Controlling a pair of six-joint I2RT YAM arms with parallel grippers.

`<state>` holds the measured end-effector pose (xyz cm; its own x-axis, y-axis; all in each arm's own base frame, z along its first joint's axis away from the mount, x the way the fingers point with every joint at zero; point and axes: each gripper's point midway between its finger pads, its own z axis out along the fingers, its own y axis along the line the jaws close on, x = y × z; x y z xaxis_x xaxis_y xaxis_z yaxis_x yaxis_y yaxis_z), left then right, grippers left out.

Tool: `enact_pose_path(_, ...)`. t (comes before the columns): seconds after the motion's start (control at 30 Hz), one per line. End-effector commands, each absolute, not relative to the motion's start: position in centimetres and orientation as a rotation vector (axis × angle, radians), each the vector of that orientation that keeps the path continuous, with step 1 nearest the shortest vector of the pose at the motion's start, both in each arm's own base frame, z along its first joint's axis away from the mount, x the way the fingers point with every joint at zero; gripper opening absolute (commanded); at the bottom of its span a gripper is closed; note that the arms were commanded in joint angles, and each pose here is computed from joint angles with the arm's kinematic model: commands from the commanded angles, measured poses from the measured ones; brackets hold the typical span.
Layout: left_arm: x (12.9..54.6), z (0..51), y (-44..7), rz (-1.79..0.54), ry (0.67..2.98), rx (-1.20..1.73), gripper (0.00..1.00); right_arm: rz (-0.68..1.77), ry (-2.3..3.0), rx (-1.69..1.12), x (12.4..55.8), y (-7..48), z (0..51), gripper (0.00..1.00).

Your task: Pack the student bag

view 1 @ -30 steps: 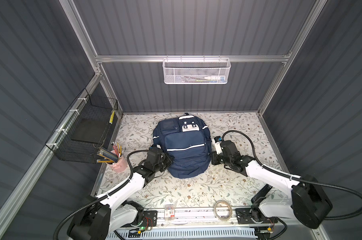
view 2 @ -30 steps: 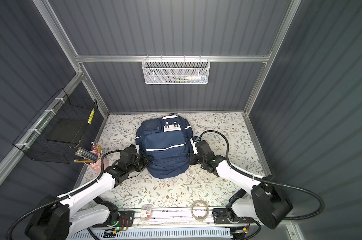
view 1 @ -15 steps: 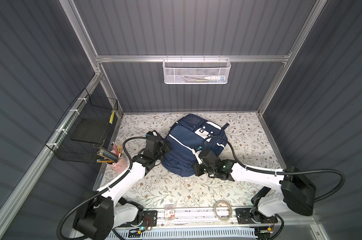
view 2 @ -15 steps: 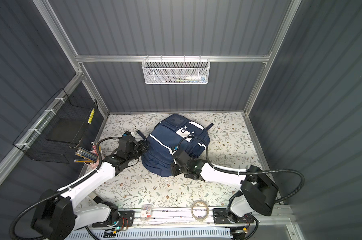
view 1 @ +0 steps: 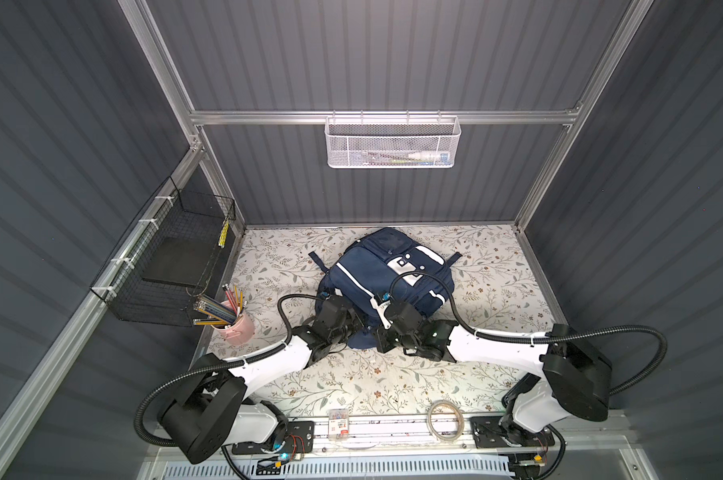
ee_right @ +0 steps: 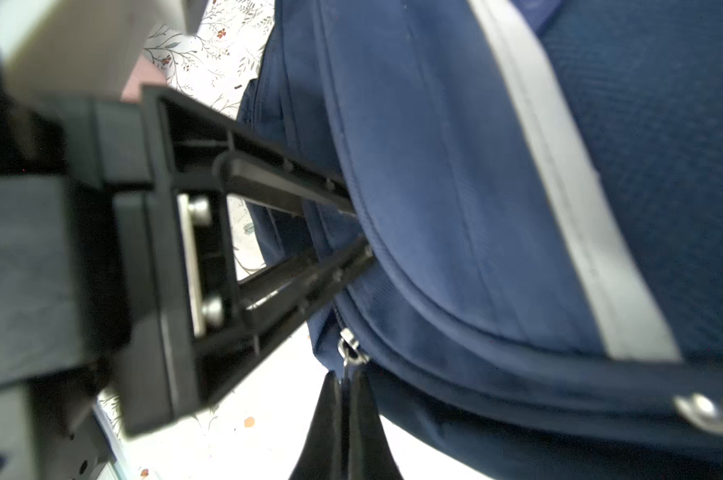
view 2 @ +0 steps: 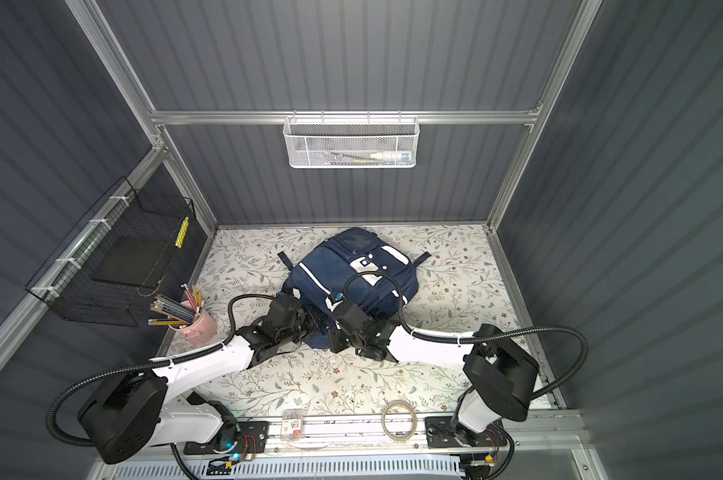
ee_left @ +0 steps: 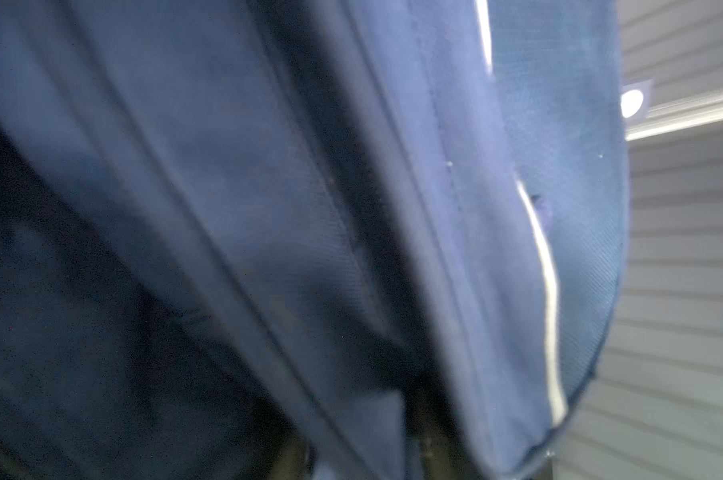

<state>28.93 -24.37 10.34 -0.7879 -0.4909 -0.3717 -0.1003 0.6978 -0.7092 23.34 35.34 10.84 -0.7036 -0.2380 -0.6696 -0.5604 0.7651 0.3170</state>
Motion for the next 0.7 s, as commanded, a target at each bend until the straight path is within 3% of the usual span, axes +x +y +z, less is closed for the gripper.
enact_pose_path(0.0, 30.2, 12.8, -25.4, -0.975, 2.284, -0.392, 0.0, 0.63, 2.317, -0.59, 22.9, 34.1, 11.3, 0.0)
enact_pose_path(0.37, 28.0, 15.3, -21.2, -0.878, 2.265, -0.407, 0.0, 0.139, 2.372, -0.32, 29.9, 19.3, 9.5, 0.0)
enact_pose_path(0.57, 27.4, 15.4, -22.0, -0.958, 2.272, -0.401, 0.0, 0.08, 2.383, -0.102, 34.8, 13.6, 9.1, 0.0)
enact_pose_path(0.67, 27.2, 15.1, -23.1, -1.044, 2.279, -0.406, 0.0, 0.117, 2.383, -0.086, 36.5, 14.0, 9.3, 0.0)
